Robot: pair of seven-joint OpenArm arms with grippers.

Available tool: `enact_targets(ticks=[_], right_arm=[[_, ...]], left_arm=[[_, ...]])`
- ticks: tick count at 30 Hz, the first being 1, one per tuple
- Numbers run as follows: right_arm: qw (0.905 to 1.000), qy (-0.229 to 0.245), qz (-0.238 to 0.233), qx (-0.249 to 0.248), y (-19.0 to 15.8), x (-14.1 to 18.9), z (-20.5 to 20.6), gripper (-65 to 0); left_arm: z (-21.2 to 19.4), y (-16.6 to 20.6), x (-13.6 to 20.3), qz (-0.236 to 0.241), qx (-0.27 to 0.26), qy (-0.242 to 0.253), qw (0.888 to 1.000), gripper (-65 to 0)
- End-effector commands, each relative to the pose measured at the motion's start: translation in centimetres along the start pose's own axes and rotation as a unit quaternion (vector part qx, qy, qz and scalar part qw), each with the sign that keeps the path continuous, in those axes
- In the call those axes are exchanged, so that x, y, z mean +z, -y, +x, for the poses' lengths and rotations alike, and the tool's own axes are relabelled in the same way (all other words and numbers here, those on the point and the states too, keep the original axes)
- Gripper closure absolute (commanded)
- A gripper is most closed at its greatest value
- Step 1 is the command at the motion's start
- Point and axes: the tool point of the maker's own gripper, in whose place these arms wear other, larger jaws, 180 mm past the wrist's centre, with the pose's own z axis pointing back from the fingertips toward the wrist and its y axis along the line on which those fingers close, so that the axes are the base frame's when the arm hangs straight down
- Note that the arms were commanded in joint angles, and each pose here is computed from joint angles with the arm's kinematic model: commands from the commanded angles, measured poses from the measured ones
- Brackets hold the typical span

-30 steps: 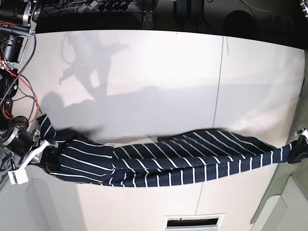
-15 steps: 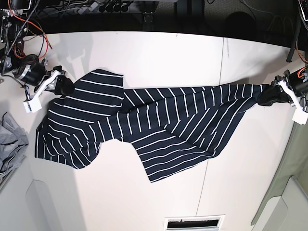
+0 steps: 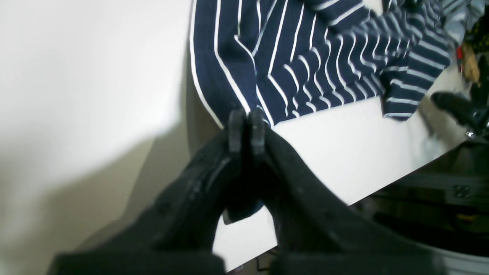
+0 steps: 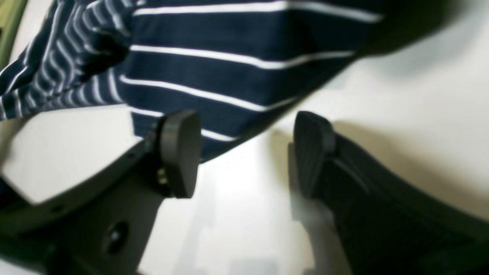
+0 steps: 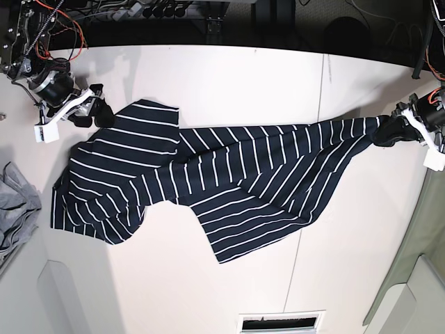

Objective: Layout the t-shirt on the table in an organized manner, then fold the t-shirt properly
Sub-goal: 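Lower the stretched shirt onto the table and release both grippers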

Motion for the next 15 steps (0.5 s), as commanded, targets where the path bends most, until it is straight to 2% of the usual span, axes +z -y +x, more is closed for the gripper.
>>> enact_targets(ticks=[1, 10, 15], right_arm=[[0.9995, 0.03, 0.006, 0.006, -0.4, 0.0, 1.7, -37.8], [0.9996, 0.008, -0.027, -0.009, 1.8, -2.1, 0.6, -37.8], [0.9992, 0.011, -0.039, 0.003, 2.4, -2.0, 0.7, -37.8]], left_arm=[[1.7, 0.0, 0.6, -0.001, -0.017, 0.018, 1.0, 0.0], [2.1, -0.1, 0.6, 0.004, -0.021, 0.029, 0.999, 0.0], [1.5, -0.9, 0.6, 0.024, -0.034, 0.014, 0.999, 0.0]])
